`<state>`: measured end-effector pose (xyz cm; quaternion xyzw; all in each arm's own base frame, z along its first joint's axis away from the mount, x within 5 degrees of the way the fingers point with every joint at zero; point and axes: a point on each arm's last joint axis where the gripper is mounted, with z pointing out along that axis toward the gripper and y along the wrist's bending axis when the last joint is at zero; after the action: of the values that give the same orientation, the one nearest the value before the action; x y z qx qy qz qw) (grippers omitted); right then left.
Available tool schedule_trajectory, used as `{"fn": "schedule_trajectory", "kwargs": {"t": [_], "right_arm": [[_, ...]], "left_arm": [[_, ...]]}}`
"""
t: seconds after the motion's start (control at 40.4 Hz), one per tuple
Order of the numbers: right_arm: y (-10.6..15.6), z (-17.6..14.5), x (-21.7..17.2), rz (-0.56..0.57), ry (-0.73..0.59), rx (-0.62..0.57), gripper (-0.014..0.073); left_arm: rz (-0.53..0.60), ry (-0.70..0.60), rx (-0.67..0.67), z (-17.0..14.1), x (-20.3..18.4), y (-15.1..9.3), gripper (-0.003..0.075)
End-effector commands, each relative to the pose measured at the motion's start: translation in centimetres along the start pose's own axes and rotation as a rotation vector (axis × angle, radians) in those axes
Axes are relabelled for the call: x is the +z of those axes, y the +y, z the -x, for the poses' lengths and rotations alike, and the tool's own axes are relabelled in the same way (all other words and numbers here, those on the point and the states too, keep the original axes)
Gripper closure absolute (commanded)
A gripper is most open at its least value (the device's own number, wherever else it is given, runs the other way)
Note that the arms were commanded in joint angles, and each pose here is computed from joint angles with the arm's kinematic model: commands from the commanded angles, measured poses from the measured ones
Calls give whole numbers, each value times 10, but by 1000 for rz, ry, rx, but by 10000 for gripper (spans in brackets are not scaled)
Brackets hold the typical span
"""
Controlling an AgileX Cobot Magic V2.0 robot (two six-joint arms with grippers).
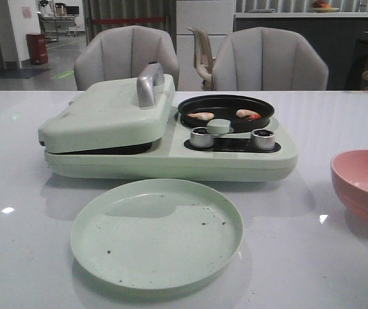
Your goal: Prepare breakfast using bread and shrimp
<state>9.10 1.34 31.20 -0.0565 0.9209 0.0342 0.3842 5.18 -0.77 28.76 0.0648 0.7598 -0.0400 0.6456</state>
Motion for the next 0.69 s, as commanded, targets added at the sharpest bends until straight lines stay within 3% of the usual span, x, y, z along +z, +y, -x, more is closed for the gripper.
{"fn": "schedule_trajectory", "kwargs": {"t": [0.0,0.223,0.668], "right_arm": [[0,10,-6,3,-78,-12,561],[0,10,-6,3,-78,-12,561],[0,10,-6,2,-76,-12,561]], "left_arm": [[20,-187,-43,-7,-1,0,619],[46,-259,-88,-51,5,1,619],[67,-373,-96,-66,11,3,619]]}}
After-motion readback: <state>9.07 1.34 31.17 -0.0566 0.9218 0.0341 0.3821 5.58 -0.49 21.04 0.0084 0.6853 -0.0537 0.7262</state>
